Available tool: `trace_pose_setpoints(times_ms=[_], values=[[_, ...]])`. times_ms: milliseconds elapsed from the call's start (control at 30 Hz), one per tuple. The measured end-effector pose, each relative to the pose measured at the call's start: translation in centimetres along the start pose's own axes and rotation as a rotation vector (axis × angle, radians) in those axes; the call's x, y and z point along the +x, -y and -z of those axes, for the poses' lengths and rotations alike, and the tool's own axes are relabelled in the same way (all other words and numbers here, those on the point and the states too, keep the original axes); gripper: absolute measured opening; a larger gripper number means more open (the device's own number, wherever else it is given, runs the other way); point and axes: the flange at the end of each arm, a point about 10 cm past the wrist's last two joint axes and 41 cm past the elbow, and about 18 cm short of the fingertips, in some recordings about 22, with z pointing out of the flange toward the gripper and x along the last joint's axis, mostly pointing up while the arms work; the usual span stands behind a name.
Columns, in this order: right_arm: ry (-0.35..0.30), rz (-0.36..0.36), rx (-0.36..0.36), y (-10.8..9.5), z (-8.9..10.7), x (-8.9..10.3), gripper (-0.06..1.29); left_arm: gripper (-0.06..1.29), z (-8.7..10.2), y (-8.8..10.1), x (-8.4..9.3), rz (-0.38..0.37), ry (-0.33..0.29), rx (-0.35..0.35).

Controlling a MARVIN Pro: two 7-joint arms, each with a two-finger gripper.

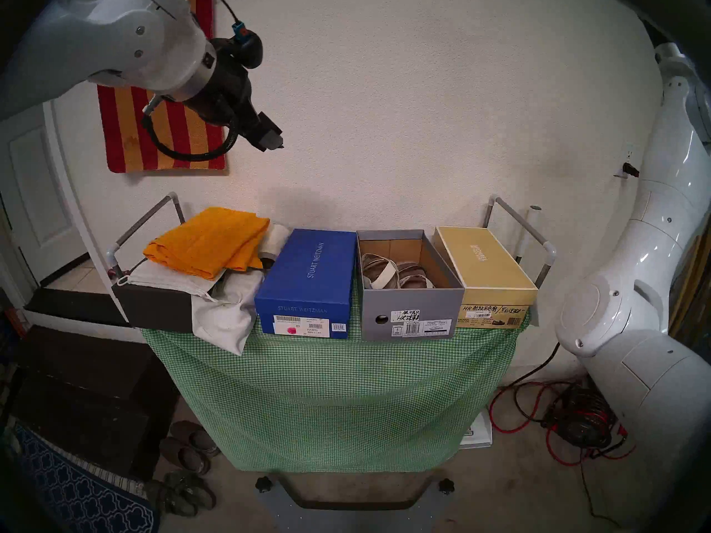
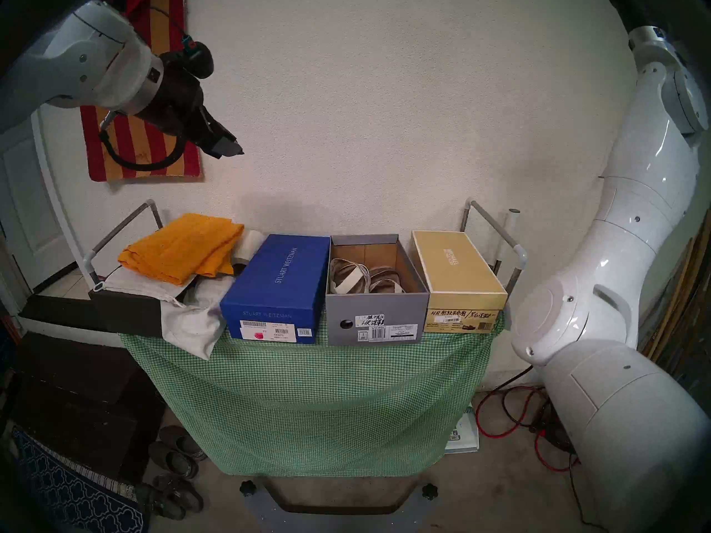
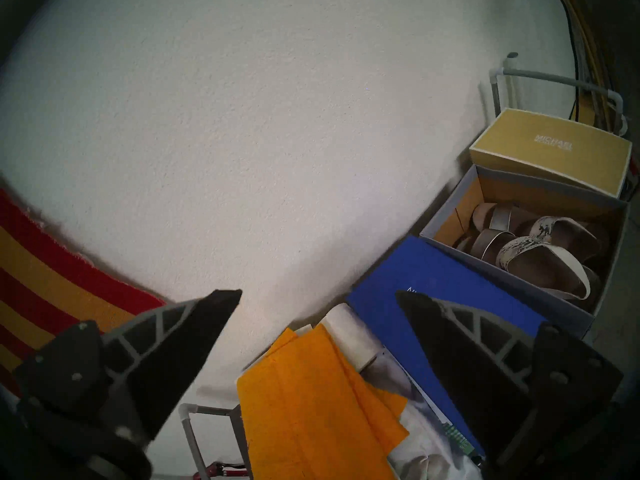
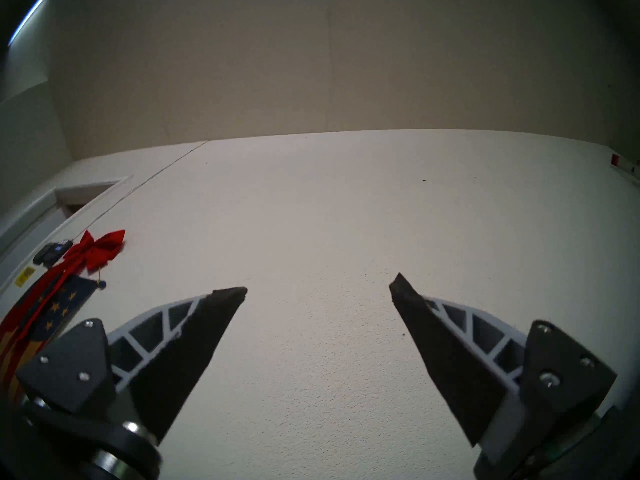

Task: Put shoes into shoe box

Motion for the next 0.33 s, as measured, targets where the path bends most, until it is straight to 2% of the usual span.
trace_pose_setpoints(times_ms=[200, 333], values=[[-0.019, -0.068, -0.043, 0.6, 1.3, -0.4, 1.19, 1.27, -0.1, 0.0, -2.9, 0.065, -0.024, -0.011], [-0.028, -0.095, -0.062, 0.9, 1.8, -0.4, 1.19, 1.27, 0.1, -0.1, -3.8, 0.083, -0.055, -0.011]])
